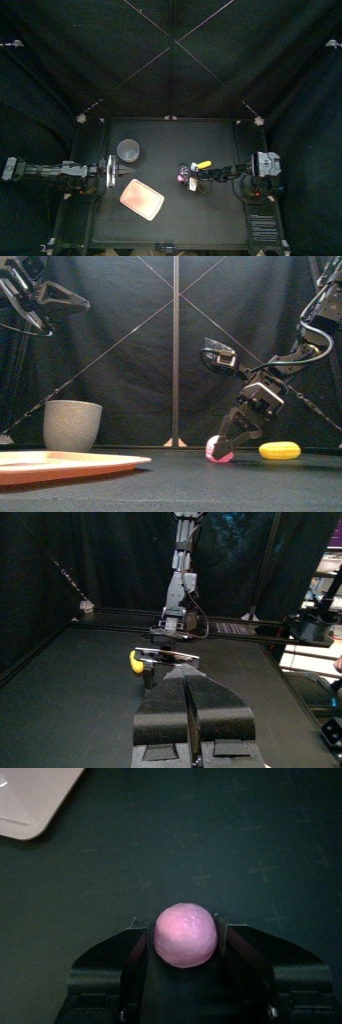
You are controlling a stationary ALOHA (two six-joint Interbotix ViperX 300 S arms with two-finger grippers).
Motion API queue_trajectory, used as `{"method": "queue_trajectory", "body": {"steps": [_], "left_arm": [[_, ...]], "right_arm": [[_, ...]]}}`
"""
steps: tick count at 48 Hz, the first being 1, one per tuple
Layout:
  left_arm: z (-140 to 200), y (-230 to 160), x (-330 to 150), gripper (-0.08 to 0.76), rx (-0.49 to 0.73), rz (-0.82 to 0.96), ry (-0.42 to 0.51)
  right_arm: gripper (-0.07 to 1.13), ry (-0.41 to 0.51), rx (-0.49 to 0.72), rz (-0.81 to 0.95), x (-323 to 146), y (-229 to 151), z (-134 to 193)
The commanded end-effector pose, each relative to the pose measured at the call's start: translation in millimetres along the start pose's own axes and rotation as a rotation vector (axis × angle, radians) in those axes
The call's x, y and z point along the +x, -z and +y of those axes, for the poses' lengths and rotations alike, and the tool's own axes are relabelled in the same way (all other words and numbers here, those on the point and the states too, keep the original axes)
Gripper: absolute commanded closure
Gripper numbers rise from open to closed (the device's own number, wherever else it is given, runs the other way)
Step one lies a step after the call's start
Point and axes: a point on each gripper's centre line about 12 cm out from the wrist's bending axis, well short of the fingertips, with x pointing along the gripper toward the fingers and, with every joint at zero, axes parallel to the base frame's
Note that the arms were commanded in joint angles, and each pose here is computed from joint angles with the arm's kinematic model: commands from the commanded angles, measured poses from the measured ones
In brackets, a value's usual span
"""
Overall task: Pick the pink ball then place it on the pink plate
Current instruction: Place pink ball on the pink plate
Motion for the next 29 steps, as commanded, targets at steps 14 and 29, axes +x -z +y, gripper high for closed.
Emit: {"method": "queue_trajectory", "body": {"steps": [14, 29], "left_arm": [[0.4, -5.8, 1.8, 0.676, -0.005, -0.019, -0.003], [0.8, -5.8, 1.8, 0.676, -0.003, -0.019, -0.005]], "right_arm": [[0.34, -0.103, -0.083, -0.223, 7.7, -87.0, 49.5], [0.34, -0.170, -0.127, -0.312, 50.7, -133.8, 90.1]]}}
